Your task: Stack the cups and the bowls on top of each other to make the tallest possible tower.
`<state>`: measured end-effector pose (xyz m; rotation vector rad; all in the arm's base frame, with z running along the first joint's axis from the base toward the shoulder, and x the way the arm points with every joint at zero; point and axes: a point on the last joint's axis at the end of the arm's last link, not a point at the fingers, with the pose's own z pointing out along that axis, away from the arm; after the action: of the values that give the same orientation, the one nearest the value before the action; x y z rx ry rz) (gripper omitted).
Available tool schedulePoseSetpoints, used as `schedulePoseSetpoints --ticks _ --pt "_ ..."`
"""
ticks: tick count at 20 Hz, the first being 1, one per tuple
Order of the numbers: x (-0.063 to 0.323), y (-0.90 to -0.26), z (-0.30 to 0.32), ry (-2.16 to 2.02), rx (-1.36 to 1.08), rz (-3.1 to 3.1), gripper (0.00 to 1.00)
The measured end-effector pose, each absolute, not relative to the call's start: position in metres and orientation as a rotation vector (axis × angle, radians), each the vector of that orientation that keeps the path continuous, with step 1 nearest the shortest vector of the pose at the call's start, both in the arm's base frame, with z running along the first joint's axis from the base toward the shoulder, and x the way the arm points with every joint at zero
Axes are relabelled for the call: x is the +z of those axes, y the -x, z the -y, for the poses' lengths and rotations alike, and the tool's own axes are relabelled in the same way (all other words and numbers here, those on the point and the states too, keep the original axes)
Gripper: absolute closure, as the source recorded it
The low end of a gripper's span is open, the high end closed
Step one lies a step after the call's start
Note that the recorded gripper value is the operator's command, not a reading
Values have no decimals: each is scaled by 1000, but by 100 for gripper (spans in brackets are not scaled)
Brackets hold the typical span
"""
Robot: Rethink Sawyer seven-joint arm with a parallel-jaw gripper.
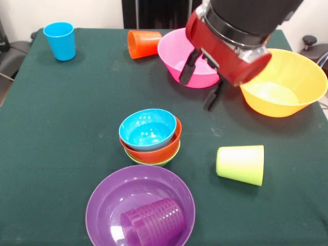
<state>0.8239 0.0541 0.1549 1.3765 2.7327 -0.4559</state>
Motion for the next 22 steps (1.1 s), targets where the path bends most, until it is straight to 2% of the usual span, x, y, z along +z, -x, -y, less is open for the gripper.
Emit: schedulePoseSetpoints --ticks 6,22 --pt "146 -797 -50 -1424 -479 -2745 0" --pt "114 -773 -63 -1426 -474 -2758 0"
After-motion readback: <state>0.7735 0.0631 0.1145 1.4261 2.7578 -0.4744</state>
